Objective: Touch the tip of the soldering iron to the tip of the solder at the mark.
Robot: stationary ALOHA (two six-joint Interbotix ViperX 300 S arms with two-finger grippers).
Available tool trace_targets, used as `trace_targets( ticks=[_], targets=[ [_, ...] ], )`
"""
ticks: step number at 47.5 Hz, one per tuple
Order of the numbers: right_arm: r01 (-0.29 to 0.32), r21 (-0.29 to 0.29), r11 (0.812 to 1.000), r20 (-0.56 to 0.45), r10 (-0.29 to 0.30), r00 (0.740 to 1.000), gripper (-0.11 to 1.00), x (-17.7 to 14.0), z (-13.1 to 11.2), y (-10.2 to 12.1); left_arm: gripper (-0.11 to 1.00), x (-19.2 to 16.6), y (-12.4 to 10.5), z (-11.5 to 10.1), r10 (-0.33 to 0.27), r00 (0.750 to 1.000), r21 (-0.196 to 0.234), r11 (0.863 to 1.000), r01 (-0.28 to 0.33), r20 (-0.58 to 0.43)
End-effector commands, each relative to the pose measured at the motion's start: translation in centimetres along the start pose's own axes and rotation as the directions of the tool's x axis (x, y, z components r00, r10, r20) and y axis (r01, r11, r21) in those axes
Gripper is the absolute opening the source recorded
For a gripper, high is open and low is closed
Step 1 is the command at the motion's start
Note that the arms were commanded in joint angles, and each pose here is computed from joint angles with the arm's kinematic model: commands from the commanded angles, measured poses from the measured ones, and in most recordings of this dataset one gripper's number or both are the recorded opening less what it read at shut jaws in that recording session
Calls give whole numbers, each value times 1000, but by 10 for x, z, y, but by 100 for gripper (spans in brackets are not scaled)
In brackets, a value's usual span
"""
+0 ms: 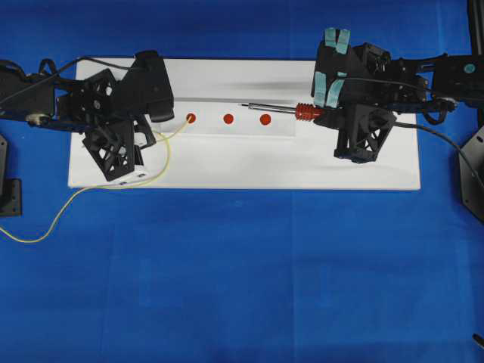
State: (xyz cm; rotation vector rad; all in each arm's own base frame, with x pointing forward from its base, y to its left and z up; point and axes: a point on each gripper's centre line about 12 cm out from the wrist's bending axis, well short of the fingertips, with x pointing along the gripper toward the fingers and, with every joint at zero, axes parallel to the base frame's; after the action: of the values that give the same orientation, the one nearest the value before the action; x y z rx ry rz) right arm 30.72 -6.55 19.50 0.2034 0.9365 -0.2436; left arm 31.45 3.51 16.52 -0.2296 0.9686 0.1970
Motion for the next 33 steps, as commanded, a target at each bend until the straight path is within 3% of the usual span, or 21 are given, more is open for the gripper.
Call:
trace_targets(
  ticks=[1,33],
  targets=[
    [-2,2,1000,57,2,998,6,-10,15,0,2,-3,-3,4,-10,1000,-4,1000,10,28],
    [-1,7,1000,49,1,999,6,-2,26,1,2,-1,-2,2,-6,1000,-13,1000,6,18]
  ],
)
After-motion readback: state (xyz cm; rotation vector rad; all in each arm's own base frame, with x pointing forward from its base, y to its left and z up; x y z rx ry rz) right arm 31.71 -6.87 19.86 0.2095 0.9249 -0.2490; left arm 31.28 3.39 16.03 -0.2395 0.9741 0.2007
